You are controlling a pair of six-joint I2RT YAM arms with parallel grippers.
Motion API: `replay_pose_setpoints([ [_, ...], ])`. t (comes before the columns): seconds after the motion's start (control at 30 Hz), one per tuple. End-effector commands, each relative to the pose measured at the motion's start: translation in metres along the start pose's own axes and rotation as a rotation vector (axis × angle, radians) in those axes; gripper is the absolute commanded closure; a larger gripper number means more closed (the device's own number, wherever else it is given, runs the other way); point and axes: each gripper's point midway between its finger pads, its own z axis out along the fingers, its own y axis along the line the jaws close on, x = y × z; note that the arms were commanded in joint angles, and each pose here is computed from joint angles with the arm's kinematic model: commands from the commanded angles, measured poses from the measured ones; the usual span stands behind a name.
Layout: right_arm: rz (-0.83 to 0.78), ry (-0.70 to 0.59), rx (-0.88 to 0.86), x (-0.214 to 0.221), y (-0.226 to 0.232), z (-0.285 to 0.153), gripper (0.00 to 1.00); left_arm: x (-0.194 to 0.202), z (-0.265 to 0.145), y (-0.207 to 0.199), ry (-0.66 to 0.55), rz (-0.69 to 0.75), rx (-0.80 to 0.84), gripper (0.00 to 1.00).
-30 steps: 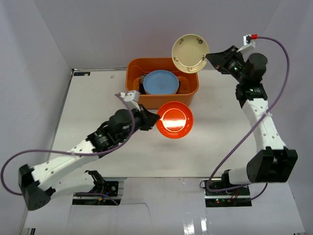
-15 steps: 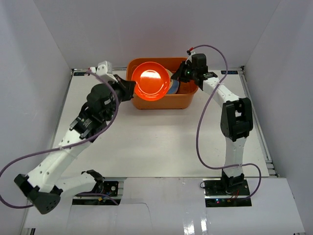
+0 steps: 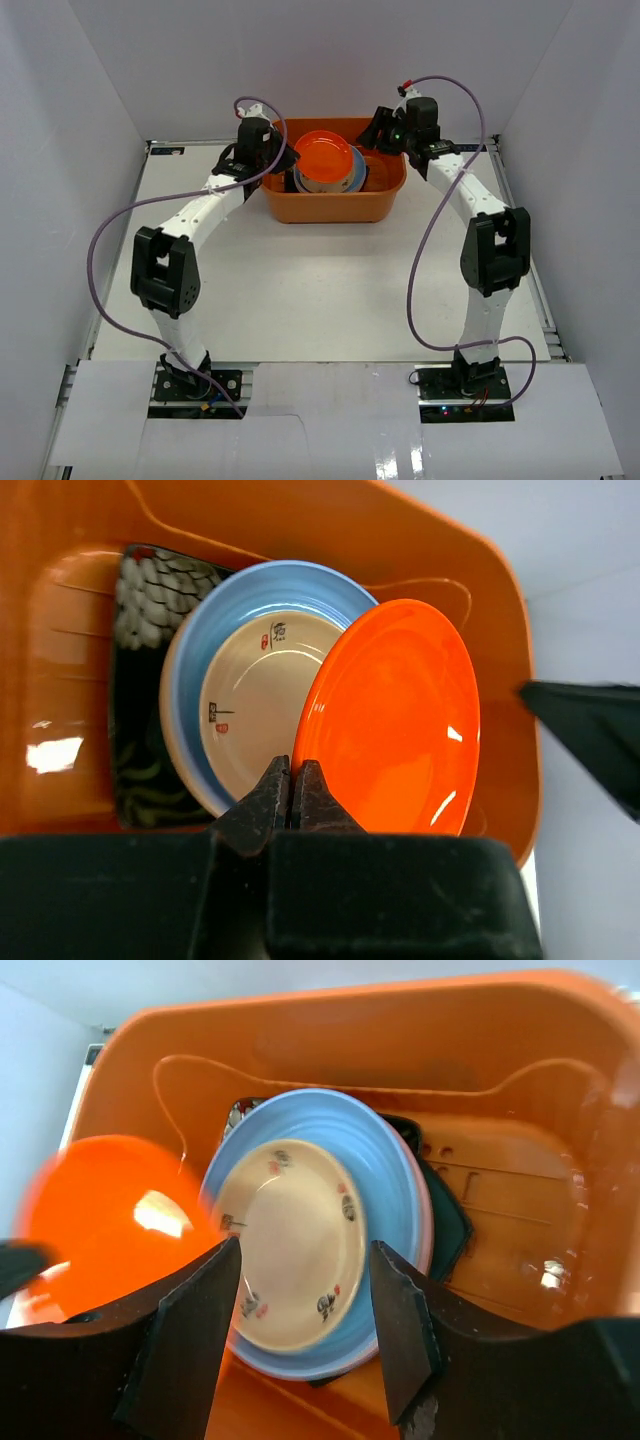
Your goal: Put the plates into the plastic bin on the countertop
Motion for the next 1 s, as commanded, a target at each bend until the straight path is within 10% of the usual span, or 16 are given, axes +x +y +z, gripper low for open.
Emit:
replay_pose_setpoints([
  [0.0,-0.077,-0.224,0.000,-0.072,0.017,-0.062,0.40,-0.014,0.008,-0.040,0.025,-0.024,0.145,1.00],
  [0.3,-0.140,-0.341,-0.127,-0.082,0.053,-0.129,0.38,0.031,0.071,0.004,0.135,0.005,0.015,0.99],
  [0.43,-0.144,-0.343,-0.163,-0.072,0.060,-0.142,0.22,0.027,0.073,0.014,0.116,0.046,-0.026,0.66],
  [0.53,-0.135,-0.328,-0.182,-0.063,0.064,-0.146,0.02,0.019,0.072,0.010,0.106,0.076,-0.012,0.24],
  [0.57,-0.135,-0.330,-0.185,-0.062,0.066,-0.148,0.10,0.017,0.070,0.006,0.102,0.090,-0.001,0.04],
  [0.97,-0.201,-0.423,-0.228,-0.063,0.094,-0.211,0.10,-0.077,-0.057,-0.111,-0.090,0.199,0.374,0.02],
])
